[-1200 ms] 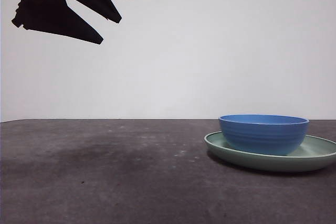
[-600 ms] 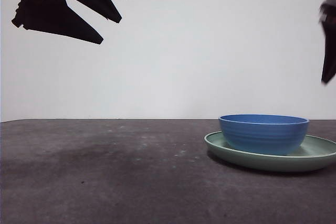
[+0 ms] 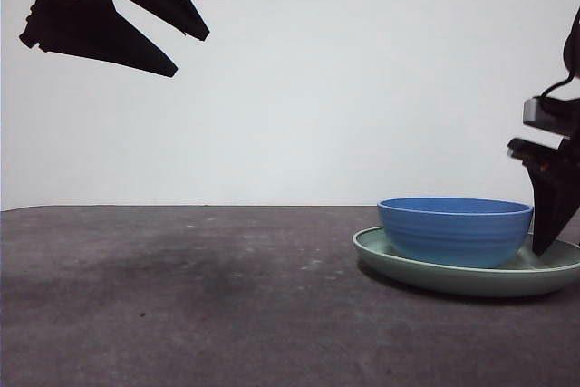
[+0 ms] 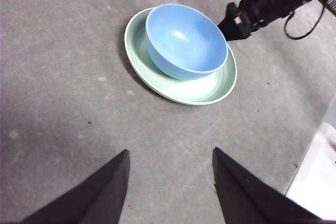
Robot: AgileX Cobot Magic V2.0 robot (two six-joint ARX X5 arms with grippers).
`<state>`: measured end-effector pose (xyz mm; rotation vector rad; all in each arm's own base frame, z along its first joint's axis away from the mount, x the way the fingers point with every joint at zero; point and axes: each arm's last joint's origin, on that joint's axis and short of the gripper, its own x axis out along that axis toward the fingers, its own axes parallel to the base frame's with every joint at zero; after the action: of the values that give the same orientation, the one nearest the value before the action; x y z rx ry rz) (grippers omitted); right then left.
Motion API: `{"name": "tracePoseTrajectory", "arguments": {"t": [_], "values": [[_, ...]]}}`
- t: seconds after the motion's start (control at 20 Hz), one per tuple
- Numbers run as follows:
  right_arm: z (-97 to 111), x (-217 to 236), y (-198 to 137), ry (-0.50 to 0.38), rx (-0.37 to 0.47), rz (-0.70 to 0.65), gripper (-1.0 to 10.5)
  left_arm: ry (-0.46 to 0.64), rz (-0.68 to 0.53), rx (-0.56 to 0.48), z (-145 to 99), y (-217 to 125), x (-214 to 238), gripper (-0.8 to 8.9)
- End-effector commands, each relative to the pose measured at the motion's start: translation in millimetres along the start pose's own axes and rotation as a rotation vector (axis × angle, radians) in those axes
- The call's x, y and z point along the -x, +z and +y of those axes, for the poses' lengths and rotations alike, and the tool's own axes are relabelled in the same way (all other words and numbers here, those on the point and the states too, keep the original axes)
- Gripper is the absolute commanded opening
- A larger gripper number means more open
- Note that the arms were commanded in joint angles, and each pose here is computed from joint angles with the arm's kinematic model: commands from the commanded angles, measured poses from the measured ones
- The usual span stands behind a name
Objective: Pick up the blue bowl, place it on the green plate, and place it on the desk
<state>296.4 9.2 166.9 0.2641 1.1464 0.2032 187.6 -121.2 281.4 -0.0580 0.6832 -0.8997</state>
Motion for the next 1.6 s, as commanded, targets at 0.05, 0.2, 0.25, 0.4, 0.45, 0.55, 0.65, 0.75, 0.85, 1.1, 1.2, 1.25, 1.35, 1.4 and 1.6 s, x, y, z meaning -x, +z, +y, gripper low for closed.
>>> {"name": "tracePoseTrajectory", "arguments": {"t": [0.05,0.2,0.25,0.4,0.45,0.55,0.65,0.75,0.85,1.1,1.2,1.25,1.35,1.4,1.6], "values": [[-2.3,-7.6,4.0,-0.001,-0.008,0.002,1.1,-0.009,-0.001,-0.006,-1.7,2.4,-1.2,2.57],[-3.7,-7.9,6.3,-0.001,-0.008,-0.02,0.1,-0.009,-0.001,-0.006,-1.7,2.4,-1.2,2.57],[-3.7,-7.7,7.0,0.0,-0.01,-0.026,0.1,-0.009,-0.001,-0.006,-1.7,2.3,-1.2,2.57],[-2.6,-5.9,7.7,0.029,-0.018,-0.033,0.1,-0.009,-0.001,-0.006,-1.7,2.3,-1.2,2.57],[-1.6,-4.3,8.4,0.046,-0.021,-0.037,0.1,-0.009,0.0,-0.006,-1.7,2.3,-1.2,2.57],[1.1,2.7,9.6,0.061,-0.027,-0.059,0.1,-0.009,0.001,-0.005,-1.7,2.2,-1.2,2.57],[5.5,12.7,11.2,0.106,-0.029,-0.089,0.1,-0.009,0.003,-0.004,-1.7,1.9,-1.2,2.57],[9.4,23.5,12.7,0.125,-0.035,-0.125,0.1,-0.009,0.003,-0.004,-1.7,1.9,-1.2,2.57],[15.7,33.9,13.7,0.164,-0.033,-0.159,0.1,-0.009,0.003,-0.004,-1.7,1.9,-1.2,2.57],[37.7,39.4,13.8,0.234,-0.027,-0.185,0.1,-0.009,0.003,-0.004,-1.7,2.0,-1.2,2.57],[52.6,36.2,12.6,0.254,-0.006,-0.185,0.1,-0.009,0.003,-0.004,-1.7,1.9,-1.2,2.57],[61.6,34.7,12.4,0.27,0.004,-0.194,0.1,-0.009,0.003,-0.004,-1.7,1.9,-1.2,2.57],[78.2,31.1,12.2,0.314,0.015,-0.209,0.1,-0.009,0.003,-0.004,-1.7,1.9,-1.2,2.57],[86.6,27.6,11.4,0.33,0.015,-0.209,0.1,-0.009,0.003,-0.004,-1.7,1.9,-1.2,2.57],[110.2,4.8,4.7,0.332,0.041,-0.177,0.1,-0.009,0.004,-0.004,-1.7,1.9,-1.2,2.57]]}}
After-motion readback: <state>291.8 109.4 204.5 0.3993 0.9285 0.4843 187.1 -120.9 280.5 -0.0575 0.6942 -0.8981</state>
